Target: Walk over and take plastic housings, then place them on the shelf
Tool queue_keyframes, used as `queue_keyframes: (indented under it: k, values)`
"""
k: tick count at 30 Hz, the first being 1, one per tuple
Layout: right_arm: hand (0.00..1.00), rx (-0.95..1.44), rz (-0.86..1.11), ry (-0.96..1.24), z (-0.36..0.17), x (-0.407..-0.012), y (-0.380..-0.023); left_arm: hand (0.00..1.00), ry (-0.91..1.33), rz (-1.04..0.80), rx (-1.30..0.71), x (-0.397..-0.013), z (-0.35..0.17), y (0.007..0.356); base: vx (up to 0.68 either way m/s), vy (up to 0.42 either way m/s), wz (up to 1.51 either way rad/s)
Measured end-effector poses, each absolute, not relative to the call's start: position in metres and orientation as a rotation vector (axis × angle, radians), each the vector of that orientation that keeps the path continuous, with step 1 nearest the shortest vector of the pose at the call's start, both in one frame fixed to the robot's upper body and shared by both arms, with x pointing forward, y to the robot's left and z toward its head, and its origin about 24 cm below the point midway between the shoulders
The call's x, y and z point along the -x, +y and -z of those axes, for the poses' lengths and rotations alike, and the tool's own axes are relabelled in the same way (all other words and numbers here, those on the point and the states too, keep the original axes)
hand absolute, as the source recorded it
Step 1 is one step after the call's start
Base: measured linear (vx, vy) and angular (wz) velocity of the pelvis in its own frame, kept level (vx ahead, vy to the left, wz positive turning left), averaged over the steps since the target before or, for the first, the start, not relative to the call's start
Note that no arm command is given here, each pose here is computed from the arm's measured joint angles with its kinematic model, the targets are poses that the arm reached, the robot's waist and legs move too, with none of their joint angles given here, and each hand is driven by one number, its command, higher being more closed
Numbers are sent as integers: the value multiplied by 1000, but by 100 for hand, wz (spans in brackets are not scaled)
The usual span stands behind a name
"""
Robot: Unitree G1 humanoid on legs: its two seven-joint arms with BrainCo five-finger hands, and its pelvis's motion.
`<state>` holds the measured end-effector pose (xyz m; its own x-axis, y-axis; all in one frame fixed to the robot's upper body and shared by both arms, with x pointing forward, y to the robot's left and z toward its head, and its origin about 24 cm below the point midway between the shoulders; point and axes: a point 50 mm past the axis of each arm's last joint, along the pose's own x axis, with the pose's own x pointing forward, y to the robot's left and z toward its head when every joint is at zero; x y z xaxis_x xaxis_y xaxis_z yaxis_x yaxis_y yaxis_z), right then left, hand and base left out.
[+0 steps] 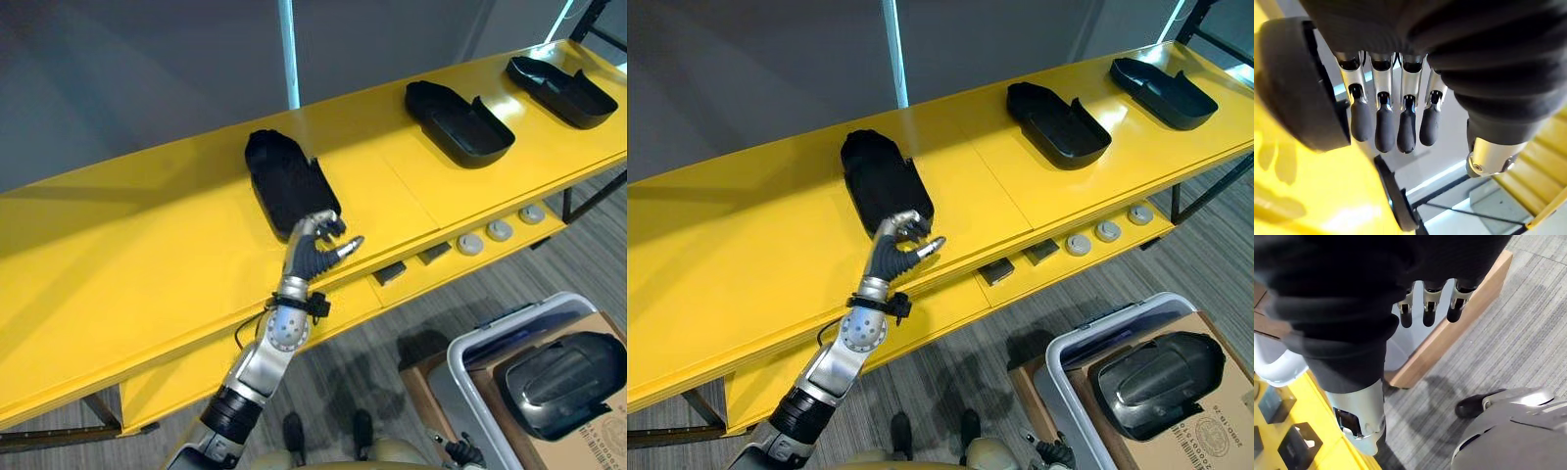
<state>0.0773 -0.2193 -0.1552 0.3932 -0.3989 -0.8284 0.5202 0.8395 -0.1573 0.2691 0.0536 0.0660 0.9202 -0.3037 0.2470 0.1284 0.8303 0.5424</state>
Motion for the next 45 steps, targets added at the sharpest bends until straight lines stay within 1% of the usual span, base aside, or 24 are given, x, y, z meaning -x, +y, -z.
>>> queue_keyframes:
  k: [5,10,15,22,30,35,37,45]
  values:
    - [0,-134,585,1007,155,-79,-220,100,-339,263,-634,-282,-64,50,34,1,-8]
    - [0,-137,582,993,154,-84,-219,100,-353,251,-696,-294,-69,48,20,1,-4]
    - [0,-141,579,963,151,-95,-220,100,-360,159,-774,-309,-75,56,-13,6,-5]
    - [0,-141,582,948,150,-97,-220,100,-337,18,-769,-323,-83,74,-25,11,-7]
    - [0,-142,582,940,150,-100,-220,100,-341,-58,-767,-336,-96,81,-1,2,-1]
    - [0,-142,581,940,150,-100,-220,100,-340,-74,-772,-340,-97,82,0,0,0]
    - [0,-142,580,938,150,-100,-220,100,-327,-99,-766,-343,-99,87,0,0,0]
    - [0,-142,581,940,150,-99,-220,100,-321,-101,-736,-344,-99,88,0,0,0]
